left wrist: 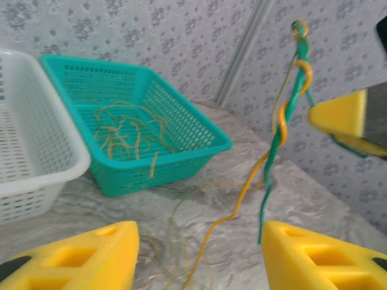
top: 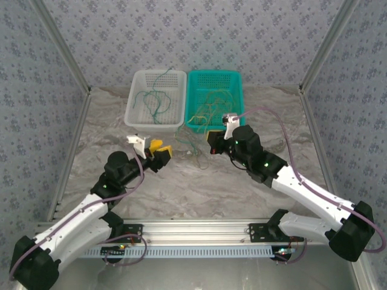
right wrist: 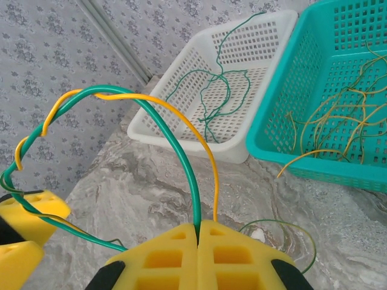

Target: Untangle the cables

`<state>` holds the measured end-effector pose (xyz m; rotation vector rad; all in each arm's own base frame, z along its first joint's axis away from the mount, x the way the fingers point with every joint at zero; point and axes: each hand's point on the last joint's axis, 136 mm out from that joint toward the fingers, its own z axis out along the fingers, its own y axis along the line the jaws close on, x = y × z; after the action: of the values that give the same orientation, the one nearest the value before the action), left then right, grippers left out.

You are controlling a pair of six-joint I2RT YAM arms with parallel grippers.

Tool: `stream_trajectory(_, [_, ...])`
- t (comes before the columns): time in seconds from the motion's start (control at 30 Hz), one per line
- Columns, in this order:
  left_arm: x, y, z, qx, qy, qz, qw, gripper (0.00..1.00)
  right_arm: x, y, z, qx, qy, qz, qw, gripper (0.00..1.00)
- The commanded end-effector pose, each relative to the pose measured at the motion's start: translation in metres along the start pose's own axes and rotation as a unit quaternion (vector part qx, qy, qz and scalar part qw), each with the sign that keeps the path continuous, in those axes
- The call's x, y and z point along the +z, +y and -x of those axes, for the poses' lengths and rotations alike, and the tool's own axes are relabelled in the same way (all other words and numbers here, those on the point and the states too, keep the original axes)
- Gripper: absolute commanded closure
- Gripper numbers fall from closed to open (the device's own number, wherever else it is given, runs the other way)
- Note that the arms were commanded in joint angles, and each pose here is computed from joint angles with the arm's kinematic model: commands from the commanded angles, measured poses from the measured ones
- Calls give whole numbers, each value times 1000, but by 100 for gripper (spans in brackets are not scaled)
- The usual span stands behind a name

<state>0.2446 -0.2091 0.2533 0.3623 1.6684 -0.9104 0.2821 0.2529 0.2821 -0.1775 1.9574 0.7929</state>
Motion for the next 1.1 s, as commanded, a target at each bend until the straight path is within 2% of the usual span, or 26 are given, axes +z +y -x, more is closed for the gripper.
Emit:
stream_trajectory(0.0, [0,-34,36,11,-40,-75,996,53,-7,5,25,7,-36,1,999,100])
stream_trajectory(0.27, [2,-60,37,14,-29,-124,992,86,-2,3,23,28,-31,-5,999,100])
stream_trajectory(0.43, [11,-74,25,6,-8,-153,988,88,-2,5,26,37,-32,-3,999,100])
stream_trajectory(0.6, [27,-85,13,2,13,-171,985,85,0,4,26,43,-32,-6,999,100])
stream_trajectory(0.67, [35,-79,9,1,14,-156,988,85,1,6,25,44,-31,-1,999,100])
stream_trajectory(0.73, [44,-70,6,0,12,-136,991,73,0,7,26,46,-33,2,998,100])
stream_trajectory(0.8, [50,-66,7,1,2,-128,992,70,0,7,26,46,-32,2,998,100])
stream_trajectory(0.83, [54,-66,9,1,-3,-129,992,60,0,7,25,46,-31,2,998,100])
stream_trajectory(0.87, [57,-67,12,2,-5,-131,991,55,0,6,25,46,-31,1,998,100])
stream_trajectory(0.97, [71,-70,12,5,0,-141,990,45,1,6,23,48,-29,2,998,100])
stream_trajectory(1.07, [86,-63,10,11,0,-128,992,44,0,10,23,48,-32,10,998,100])
